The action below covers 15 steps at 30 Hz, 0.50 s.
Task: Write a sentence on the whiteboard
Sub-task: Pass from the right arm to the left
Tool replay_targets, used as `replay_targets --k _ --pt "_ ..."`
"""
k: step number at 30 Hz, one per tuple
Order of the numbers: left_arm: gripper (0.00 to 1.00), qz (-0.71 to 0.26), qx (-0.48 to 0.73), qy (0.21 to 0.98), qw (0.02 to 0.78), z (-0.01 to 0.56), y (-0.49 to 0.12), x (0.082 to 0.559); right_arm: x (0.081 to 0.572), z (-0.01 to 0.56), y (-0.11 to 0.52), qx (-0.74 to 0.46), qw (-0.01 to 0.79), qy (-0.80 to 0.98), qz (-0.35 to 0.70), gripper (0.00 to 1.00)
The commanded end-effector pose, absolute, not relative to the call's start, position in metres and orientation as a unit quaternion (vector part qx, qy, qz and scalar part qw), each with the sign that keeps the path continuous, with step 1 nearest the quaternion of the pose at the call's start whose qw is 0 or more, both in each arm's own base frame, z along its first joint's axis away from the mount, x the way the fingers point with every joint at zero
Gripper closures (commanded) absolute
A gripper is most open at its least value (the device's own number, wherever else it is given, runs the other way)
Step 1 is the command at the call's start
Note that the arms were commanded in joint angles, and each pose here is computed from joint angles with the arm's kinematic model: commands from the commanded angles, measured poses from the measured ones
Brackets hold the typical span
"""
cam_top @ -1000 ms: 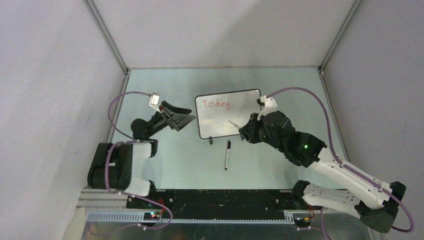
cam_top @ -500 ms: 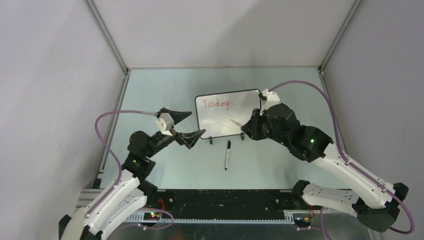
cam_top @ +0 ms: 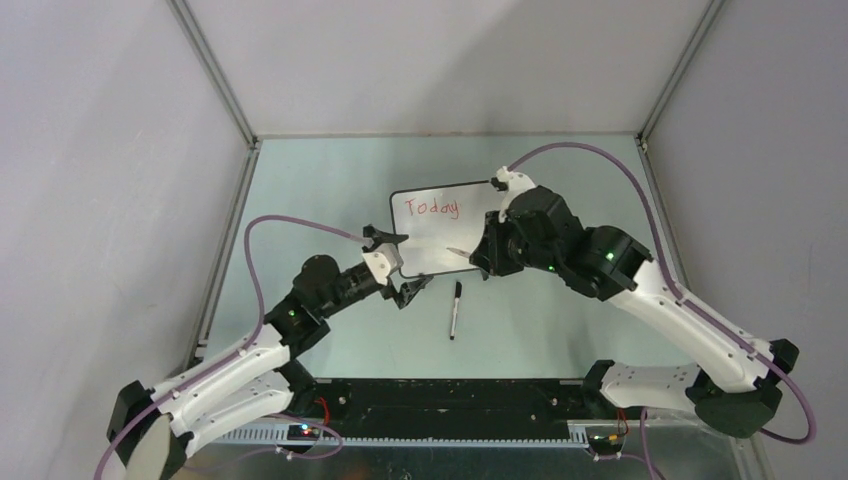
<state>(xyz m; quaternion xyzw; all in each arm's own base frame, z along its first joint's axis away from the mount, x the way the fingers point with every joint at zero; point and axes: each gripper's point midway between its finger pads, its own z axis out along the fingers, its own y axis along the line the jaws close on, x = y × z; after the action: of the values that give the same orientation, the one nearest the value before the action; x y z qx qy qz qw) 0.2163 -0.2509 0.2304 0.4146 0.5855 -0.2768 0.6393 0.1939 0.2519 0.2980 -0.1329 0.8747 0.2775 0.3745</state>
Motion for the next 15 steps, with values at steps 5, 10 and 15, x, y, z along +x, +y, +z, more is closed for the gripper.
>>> replay_targets --k 5,10,15 --pt "0.01 -0.175 0.459 0.546 0.679 0.256 -0.26 0.224 0.183 0.295 0.272 -0.173 0.348 0.882 0.267 1.0" --pt "0.01 -0.161 0.482 0.549 0.663 0.248 -0.269 0.225 0.181 0.294 0.283 -0.182 0.345 0.88 0.27 1.0" --pt "0.01 -0.165 0.493 0.542 0.661 0.249 -0.28 0.222 0.183 0.289 0.294 -0.186 0.341 0.88 0.272 1.0"
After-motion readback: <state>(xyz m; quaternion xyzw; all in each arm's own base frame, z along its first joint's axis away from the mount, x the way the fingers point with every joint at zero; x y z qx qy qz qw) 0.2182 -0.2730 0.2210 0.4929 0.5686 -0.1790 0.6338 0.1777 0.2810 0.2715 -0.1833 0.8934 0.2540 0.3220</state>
